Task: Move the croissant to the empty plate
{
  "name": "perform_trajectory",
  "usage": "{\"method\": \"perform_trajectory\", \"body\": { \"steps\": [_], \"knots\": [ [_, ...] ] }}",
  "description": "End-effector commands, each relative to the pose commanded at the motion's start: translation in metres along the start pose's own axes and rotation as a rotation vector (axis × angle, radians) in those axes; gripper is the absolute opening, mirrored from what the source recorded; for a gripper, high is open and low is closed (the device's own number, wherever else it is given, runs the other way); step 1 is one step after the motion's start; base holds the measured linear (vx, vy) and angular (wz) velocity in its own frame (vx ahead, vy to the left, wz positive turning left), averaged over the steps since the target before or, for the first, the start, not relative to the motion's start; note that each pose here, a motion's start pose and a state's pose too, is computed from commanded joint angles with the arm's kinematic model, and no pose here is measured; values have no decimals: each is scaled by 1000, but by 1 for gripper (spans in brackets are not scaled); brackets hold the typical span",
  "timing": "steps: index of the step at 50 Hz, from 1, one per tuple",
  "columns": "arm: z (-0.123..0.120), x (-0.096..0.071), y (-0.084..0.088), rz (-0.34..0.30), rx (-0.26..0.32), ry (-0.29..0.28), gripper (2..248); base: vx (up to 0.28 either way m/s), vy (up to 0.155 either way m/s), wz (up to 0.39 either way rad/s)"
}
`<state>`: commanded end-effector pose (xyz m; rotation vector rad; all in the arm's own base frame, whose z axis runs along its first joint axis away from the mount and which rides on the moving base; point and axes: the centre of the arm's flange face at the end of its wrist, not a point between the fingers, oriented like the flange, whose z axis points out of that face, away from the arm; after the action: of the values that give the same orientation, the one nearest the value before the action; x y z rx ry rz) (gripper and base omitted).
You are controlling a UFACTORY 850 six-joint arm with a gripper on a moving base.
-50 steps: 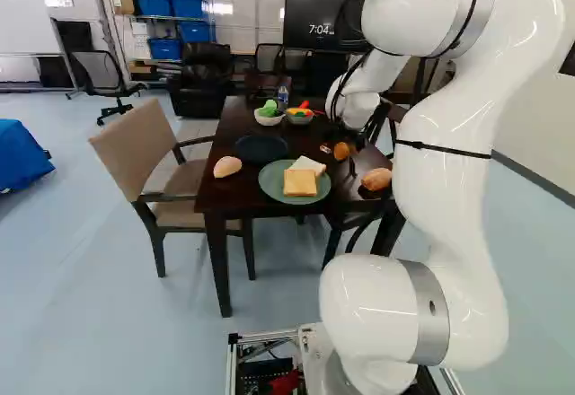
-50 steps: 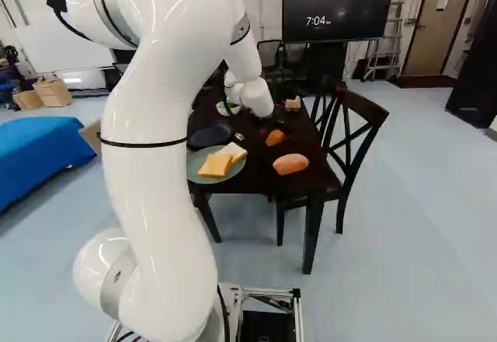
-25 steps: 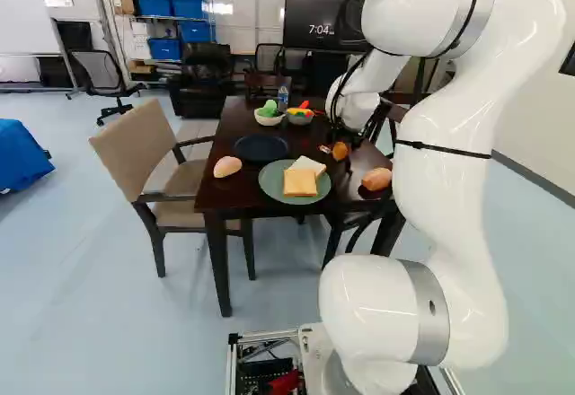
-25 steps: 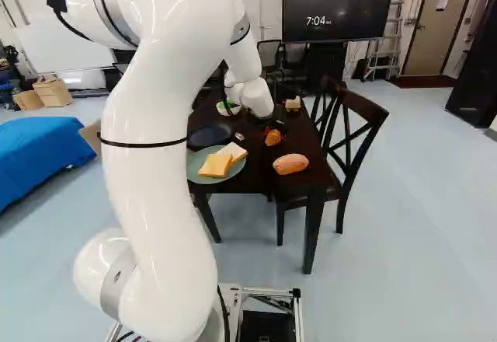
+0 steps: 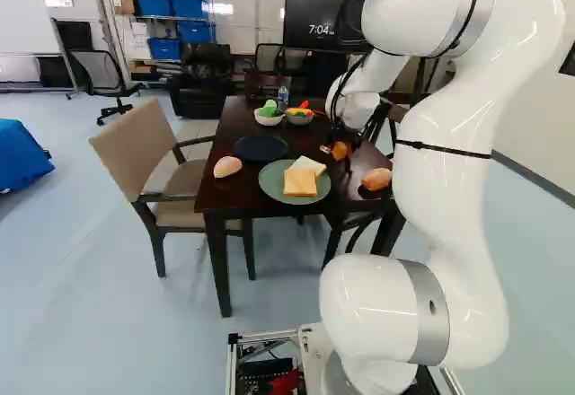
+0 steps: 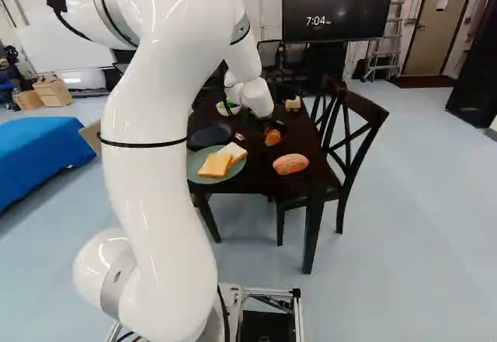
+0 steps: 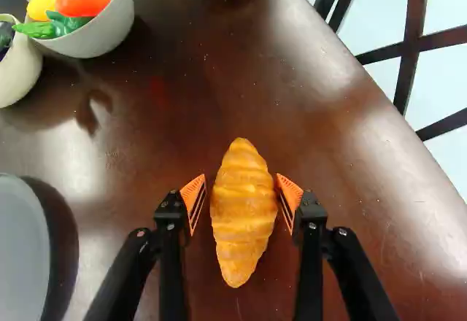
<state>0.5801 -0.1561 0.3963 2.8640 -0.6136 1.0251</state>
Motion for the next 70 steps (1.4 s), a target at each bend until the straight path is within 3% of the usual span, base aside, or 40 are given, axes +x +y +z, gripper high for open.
{"method": "perform_trajectory", "body": {
  "steps": [70],
  "knots": [
    [-3,1,0,0,1,5,152,0,0,0]
  ]
}}
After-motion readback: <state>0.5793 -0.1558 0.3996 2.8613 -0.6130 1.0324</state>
